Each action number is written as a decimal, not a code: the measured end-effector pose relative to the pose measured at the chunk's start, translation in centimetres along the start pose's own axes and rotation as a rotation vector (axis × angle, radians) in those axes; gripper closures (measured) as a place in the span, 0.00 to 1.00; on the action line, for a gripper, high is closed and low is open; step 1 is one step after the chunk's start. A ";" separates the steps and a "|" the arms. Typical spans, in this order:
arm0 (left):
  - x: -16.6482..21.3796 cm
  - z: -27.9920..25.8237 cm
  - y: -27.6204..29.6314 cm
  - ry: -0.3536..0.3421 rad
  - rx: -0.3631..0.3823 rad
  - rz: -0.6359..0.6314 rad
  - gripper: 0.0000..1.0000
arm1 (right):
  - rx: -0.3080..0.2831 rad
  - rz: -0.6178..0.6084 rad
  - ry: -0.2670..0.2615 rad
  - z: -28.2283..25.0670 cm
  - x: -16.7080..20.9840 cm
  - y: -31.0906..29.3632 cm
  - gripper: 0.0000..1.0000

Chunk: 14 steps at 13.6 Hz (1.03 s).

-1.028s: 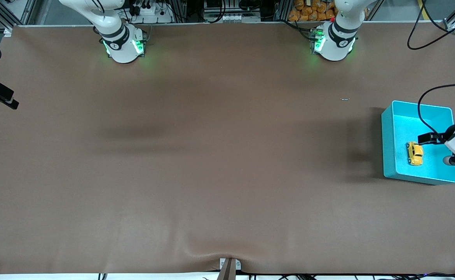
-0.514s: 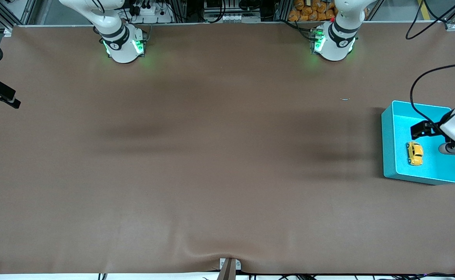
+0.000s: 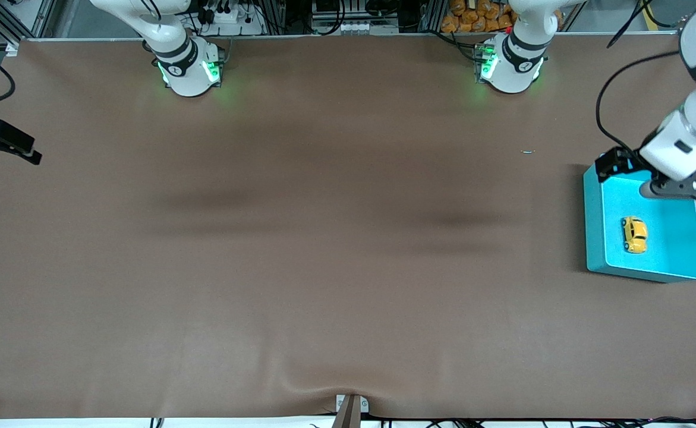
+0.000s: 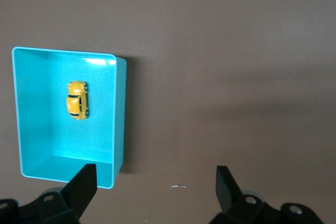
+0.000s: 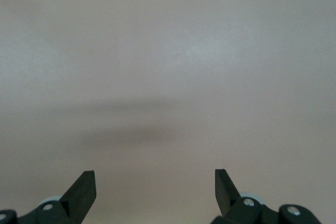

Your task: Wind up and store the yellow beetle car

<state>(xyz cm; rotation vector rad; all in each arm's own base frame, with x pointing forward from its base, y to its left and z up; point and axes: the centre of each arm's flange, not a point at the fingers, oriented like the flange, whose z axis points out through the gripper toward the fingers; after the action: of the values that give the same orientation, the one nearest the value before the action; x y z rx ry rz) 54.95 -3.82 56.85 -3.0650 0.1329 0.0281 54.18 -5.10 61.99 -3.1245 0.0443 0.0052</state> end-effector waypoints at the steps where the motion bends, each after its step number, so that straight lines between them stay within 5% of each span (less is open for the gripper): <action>1: -0.8 -1.0 0.5 -0.003 -0.014 0.002 0.00 | 0.000 -0.006 -0.005 0.2 0.0 -0.3 0.00; 14: -4.4 -7.4 4.4 -0.036 -0.051 0.046 0.00 | 0.000 -0.047 -0.035 0.4 -0.4 -2.5 0.00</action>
<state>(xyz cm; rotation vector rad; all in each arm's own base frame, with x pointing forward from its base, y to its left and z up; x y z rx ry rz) 50.30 -8.38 64.01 -3.1097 0.2032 0.0912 53.88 -2.55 61.62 -3.1234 -0.0301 0.0586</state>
